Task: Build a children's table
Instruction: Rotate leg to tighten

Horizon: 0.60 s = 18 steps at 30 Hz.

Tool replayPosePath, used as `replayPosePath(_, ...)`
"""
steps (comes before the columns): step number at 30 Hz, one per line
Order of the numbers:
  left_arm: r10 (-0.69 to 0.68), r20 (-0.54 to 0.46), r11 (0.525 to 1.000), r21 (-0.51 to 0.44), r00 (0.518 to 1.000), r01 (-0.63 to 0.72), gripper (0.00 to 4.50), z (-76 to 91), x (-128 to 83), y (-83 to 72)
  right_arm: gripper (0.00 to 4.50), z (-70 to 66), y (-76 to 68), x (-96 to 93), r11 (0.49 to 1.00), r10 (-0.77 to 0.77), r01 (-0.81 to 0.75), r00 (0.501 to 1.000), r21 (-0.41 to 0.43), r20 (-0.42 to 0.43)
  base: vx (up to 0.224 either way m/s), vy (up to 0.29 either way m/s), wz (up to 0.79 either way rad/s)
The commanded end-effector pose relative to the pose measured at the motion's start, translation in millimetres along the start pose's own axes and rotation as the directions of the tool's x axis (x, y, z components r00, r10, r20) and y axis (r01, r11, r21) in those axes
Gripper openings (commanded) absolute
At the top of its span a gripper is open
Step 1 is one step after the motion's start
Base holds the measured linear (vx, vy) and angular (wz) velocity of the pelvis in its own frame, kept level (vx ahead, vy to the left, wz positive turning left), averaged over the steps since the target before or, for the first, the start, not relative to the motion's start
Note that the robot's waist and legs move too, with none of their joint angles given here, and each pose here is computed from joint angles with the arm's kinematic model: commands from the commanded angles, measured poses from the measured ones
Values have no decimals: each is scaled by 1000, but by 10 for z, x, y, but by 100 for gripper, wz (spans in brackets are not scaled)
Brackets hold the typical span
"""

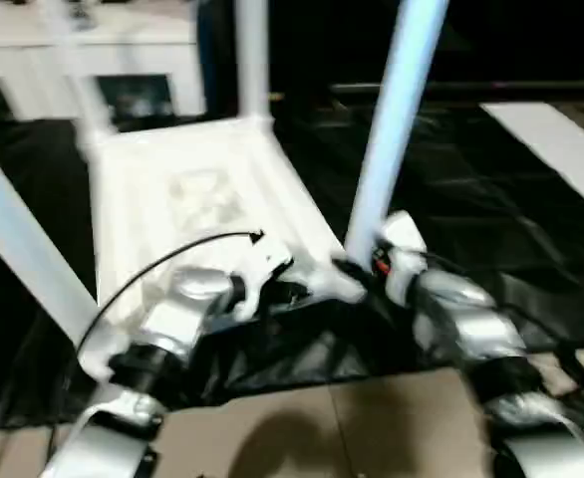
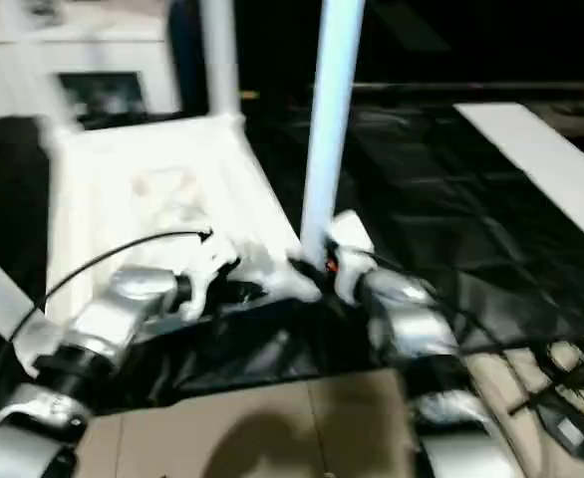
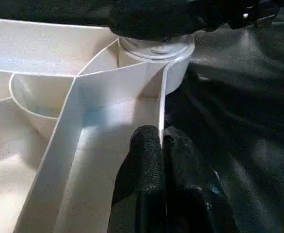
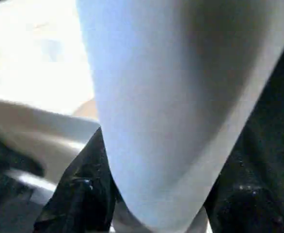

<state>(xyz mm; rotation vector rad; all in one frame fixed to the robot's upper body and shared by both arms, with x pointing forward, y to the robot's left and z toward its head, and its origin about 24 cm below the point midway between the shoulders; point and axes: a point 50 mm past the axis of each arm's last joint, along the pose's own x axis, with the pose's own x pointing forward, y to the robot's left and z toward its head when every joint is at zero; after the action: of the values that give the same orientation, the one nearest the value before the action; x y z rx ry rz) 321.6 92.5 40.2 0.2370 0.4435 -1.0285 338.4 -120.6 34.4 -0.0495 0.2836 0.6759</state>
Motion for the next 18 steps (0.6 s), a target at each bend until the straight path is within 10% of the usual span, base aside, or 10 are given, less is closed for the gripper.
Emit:
replayPosePath(1,3,122,999,45,993,-8,0,334,144,-97,196,-225,414,219,992,113,-106,989,75,-92,0,0,0)
replayPosePath(12,28,85,992,118,996,-38,0,261,47,0,332,-157,306,146,994,109,-108,993,25,-38,0,0,0)
replayPosePath(18,19,125,991,128,992,-36,0,225,-48,19,332,-57,-37,-353,984,164,-161,986,-83,33,0,0,0)
